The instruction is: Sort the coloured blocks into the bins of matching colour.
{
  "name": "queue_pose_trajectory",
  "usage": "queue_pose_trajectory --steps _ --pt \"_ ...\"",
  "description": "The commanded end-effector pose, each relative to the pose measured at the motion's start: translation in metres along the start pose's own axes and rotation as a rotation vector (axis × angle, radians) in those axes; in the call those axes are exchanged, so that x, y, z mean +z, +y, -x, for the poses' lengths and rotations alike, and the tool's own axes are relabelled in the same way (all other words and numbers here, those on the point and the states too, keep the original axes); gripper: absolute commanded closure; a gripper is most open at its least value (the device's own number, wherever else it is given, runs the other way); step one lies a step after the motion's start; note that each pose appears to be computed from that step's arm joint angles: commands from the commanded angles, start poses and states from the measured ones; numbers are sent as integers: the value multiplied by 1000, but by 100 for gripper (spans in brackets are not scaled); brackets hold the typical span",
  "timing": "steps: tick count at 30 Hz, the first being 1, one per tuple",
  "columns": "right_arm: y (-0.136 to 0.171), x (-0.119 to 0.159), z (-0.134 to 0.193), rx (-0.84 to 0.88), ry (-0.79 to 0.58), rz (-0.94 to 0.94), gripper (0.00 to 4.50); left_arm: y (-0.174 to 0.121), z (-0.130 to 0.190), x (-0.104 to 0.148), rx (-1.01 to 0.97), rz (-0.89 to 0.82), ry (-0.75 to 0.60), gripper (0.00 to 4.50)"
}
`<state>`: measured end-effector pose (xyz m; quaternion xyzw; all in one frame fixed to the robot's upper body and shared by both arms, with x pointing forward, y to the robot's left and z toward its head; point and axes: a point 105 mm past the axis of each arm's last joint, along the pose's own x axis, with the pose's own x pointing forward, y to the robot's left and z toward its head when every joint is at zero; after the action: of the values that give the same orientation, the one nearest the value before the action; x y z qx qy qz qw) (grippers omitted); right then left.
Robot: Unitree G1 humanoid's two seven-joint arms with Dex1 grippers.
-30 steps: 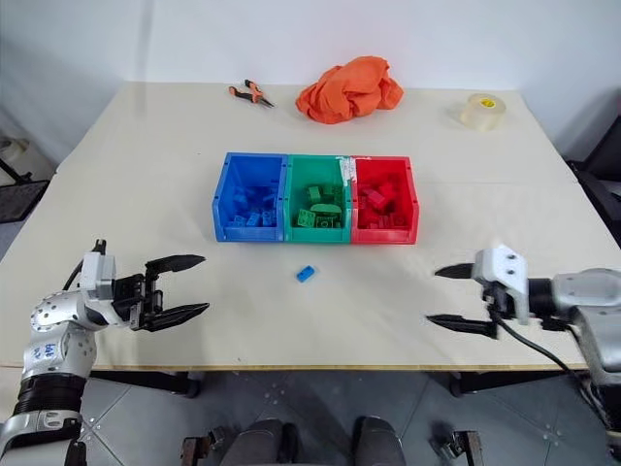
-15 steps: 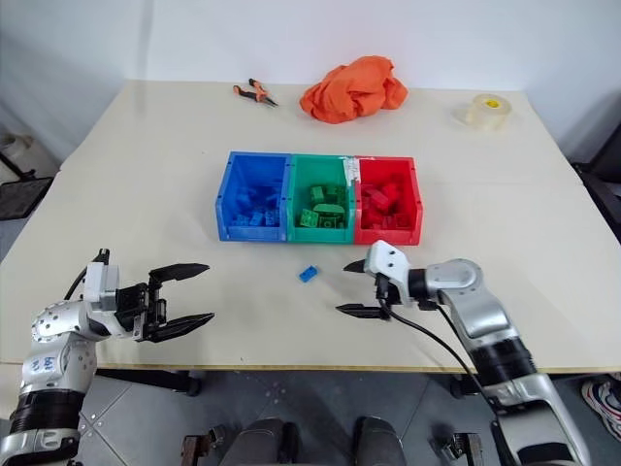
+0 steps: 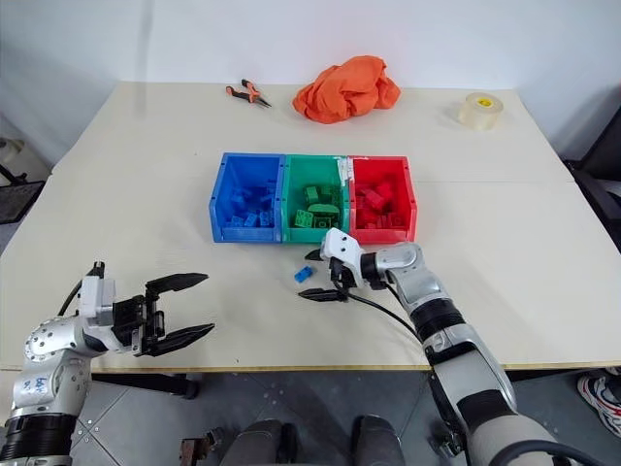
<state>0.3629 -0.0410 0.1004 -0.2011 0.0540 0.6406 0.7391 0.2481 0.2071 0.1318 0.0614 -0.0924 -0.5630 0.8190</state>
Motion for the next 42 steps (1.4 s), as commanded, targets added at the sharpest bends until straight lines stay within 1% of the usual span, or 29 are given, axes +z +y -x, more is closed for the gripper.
queue_pose_trajectory --steps 1,3,7,9,10,13,19,23,29,31,35,37,40,42 --pt "0 -1 -3 19 18 21 41 -1 2 12 11 -42 -26 0" --pt "-1 -2 -4 14 29 22 90 -1 2 13 14 -43 -26 0" --pt "-4 -3 -2 -8 39 45 234 -2 1 13 19 -45 -27 0" --pt "-5 0 0 -10 28 59 298 -2 1 14 20 -45 -28 0" --pt "-6 2 0 -16 21 65 315 -2 0 14 21 -45 -29 0" --pt "-11 23 2 -35 -46 84 315 -1 -1 14 20 -45 -31 0" --pt "-28 85 -1 -136 -237 87 315 1 -3 14 18 -45 -34 0" --pt "-43 114 -11 -214 -303 83 315 4 -3 13 20 -44 -35 0" --pt "-60 140 -31 -303 -352 95 315 7 -5 13 25 -49 -39 0" --pt "-62 146 -38 -325 -369 103 242 7 -5 13 29 -52 -39 0" --pt "-66 151 -45 -370 -379 117 118 9 -5 12 39 -57 -38 0" --pt "-73 152 -42 -436 -373 133 49 10 -5 12 51 -56 -36 0" --pt "-80 149 -30 -482 -368 159 49 12 -3 10 78 -39 -27 0" --pt "-75 145 -18 -420 -382 199 49 15 -3 8 113 -9 -11 0"
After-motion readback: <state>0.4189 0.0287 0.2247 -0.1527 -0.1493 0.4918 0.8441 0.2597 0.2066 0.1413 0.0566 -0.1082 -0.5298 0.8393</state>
